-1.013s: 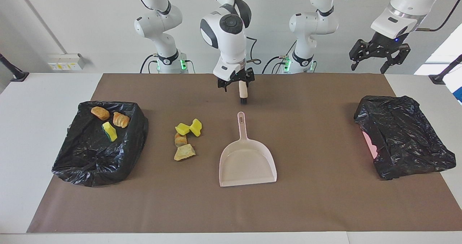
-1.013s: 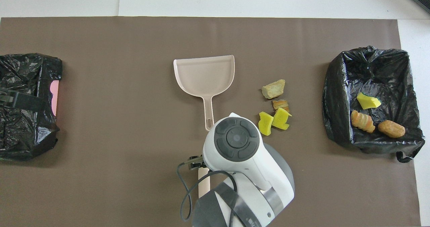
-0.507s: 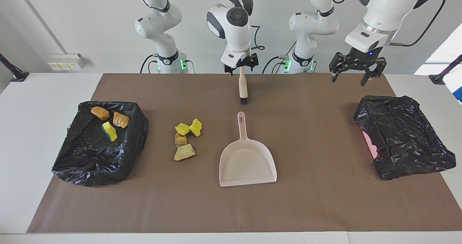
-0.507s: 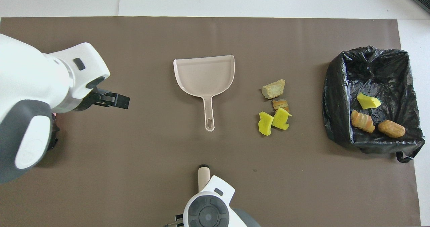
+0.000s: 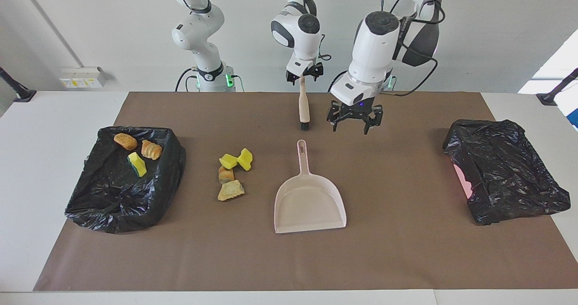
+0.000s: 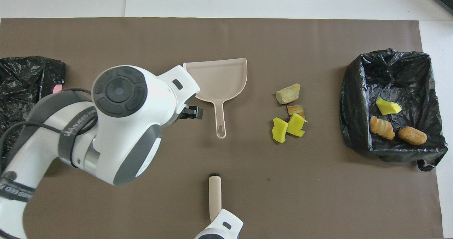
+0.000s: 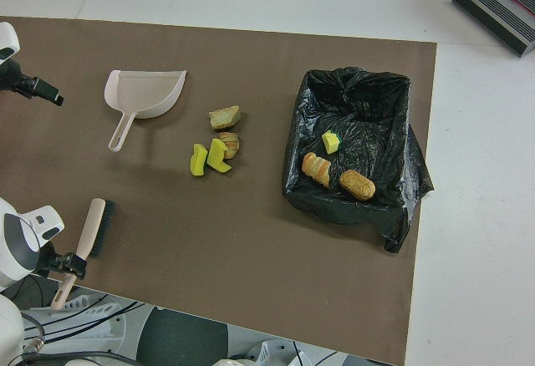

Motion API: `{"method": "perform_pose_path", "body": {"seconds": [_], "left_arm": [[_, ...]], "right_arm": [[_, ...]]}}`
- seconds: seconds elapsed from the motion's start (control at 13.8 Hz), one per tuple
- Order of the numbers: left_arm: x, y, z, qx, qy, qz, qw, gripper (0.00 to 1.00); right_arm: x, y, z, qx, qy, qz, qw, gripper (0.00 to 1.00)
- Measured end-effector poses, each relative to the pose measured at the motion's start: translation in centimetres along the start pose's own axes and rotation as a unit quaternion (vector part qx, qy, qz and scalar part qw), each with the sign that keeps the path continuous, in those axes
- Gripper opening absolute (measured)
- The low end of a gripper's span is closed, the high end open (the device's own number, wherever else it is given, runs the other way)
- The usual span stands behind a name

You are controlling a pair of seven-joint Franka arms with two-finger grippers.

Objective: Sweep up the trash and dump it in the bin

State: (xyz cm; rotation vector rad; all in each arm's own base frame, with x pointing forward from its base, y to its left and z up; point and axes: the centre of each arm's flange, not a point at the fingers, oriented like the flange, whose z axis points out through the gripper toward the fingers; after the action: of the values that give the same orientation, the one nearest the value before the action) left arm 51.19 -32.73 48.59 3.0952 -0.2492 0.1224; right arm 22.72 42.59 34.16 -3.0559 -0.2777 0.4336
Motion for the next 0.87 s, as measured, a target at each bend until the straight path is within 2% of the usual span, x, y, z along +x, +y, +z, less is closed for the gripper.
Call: {"method": "perform_pose_path", "body": {"seconds": [0.22, 0.29, 0.36, 0.51, 0.8, 0.87], "left_arm": [[-0.5, 5.2, 5.9, -0.004, -0.001, -0.010, 1.000, 1.00], [-0.5, 6.0, 7.0, -0.006, 0.001, -0.018, 1.000, 1.00], [-0.3, 6.5, 7.9, -0.010, 0.006, -0.027, 1.000, 1.00], [-0.2, 7.3, 9.2, -0.015, 0.012, -0.035, 0.999, 1.00], [0.1, 8.0, 12.0, -0.019, 0.015, -0.067, 0.997, 1.00], [0.1, 8.1, 12.4, -0.019, 0.016, -0.070, 0.997, 1.00]], "right_arm": [[0.2, 0.2, 0.7, -0.001, 0.000, 0.003, 1.000, 0.99], [0.2, 0.3, 0.9, -0.002, -0.001, 0.004, 1.000, 0.94], [0.3, 0.4, 1.0, -0.002, -0.001, 0.005, 1.000, 0.94], [0.8, 0.4, 1.5, 0.004, 0.008, 0.008, 1.000, 0.76], [1.1, 0.3, 2.1, 0.003, 0.009, 0.009, 1.000, 0.27], [1.2, 0.3, 2.1, 0.003, 0.009, 0.009, 1.000, 0.26]]}}
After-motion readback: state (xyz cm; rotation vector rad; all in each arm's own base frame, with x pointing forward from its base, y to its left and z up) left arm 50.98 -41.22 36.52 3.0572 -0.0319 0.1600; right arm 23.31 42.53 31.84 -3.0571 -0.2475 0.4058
